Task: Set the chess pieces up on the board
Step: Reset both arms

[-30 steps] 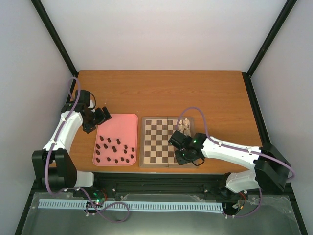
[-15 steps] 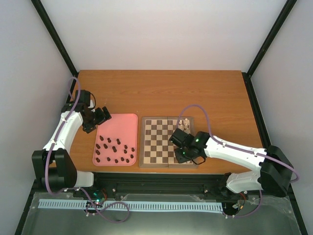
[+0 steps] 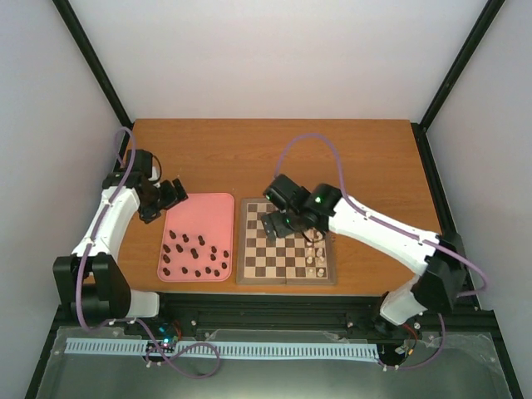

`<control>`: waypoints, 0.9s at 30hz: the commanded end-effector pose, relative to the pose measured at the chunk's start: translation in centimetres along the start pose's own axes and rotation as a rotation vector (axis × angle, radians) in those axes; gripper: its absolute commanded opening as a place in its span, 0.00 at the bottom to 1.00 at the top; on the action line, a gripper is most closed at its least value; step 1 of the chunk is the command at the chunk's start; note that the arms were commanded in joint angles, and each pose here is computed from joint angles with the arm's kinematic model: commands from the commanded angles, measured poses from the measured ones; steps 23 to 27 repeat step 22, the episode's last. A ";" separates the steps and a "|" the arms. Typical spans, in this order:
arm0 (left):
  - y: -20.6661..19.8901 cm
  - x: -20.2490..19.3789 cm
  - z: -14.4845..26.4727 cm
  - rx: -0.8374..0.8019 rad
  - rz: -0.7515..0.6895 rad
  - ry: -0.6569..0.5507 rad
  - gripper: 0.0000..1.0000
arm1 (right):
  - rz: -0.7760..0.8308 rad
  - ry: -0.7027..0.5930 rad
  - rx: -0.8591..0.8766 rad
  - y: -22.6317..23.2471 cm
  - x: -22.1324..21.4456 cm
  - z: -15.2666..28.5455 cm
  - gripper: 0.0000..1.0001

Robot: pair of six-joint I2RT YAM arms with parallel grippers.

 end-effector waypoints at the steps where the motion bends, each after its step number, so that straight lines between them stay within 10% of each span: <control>1: -1.4 1.6 2.5 -0.015 -0.051 -0.091 1.00 | -0.004 -0.060 0.011 -1.3 4.9 -0.3 1.00; 13: -4.0 4.1 5.9 0.008 -0.098 -0.196 1.00 | -0.001 -0.133 0.025 -4.5 16.9 -3.6 1.00; 27: -4.6 4.2 5.6 0.027 -0.116 -0.192 1.00 | -0.007 -0.176 0.037 -5.0 17.8 -3.7 1.00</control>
Point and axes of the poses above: each gripper's point midway between its finger pads, its own z axis back along the fingers, its own y axis along the line the jaws close on, x = y × z, the point moved 7 cm from there along z, back along the fingers, and after that the axes turned 9 degrees about z, right-handed, at the moved point
